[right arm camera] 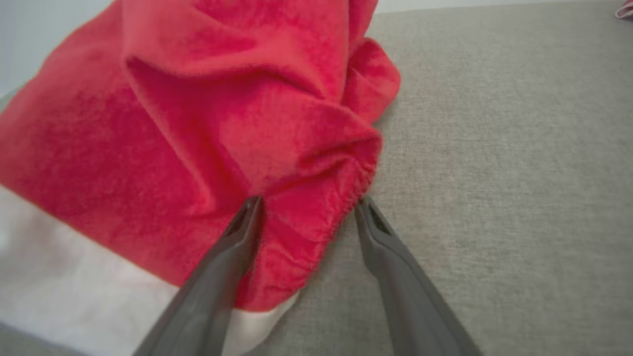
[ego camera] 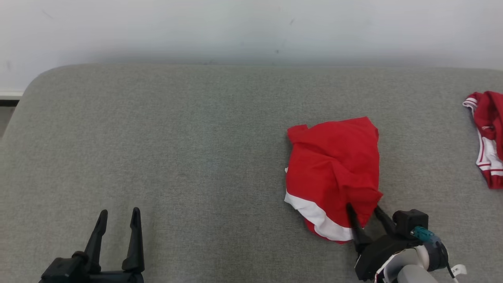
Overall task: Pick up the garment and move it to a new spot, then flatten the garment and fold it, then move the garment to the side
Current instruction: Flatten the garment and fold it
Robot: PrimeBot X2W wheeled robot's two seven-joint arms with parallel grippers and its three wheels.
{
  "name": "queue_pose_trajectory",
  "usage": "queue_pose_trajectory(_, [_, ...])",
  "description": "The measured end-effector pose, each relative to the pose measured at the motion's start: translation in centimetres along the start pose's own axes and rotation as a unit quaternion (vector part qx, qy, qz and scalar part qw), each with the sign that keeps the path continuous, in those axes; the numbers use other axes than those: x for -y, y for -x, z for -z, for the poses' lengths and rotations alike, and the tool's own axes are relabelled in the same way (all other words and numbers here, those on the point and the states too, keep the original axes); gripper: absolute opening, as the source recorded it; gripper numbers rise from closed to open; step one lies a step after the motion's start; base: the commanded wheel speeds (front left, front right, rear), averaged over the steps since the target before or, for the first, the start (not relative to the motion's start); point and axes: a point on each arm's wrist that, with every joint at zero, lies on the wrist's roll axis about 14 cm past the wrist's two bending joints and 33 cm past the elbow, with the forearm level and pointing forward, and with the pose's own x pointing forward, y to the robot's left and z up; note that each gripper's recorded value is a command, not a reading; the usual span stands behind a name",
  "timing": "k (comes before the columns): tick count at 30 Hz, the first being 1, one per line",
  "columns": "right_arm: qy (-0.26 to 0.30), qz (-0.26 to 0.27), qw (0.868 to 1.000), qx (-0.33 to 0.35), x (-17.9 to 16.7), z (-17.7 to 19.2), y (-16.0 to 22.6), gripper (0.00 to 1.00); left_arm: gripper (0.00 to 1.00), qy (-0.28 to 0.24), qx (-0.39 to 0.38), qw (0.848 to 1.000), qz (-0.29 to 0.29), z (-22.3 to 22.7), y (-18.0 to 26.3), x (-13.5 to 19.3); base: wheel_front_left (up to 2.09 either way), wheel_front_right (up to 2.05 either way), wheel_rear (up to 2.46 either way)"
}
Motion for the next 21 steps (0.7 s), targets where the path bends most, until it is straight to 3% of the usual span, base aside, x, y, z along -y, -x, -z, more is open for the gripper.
queue_pose_trajectory(1, [-0.006,-0.003,1.0,-0.006,-0.4,0.4,-0.2,0.26,1.0,0.0,-0.002,1.0,-0.001,0.1,0.1,-0.1,0.0,0.0,0.0])
queue_pose_trajectory(2, [-0.009,-0.005,1.0,-0.011,-0.7,0.6,-0.4,0.0,1.0,-0.001,-0.003,1.0,-0.004,0.2,0.2,-0.2,0.0,0.0,0.0])
queue_pose_trajectory(8, [-0.016,0.011,1.0,0.001,0.7,-0.4,-0.6,0.0,1.0,-0.002,-0.003,1.0,-0.004,0.1,0.4,-0.2,0.0,0.0,0.0])
queue_pose_trajectory(21, [0.035,0.13,0.983,0.127,12.0,-9.1,5.3,0.0,1.0,0.003,0.003,0.999,0.034,-0.1,0.0,2.4,0.0,0.0,0.0])
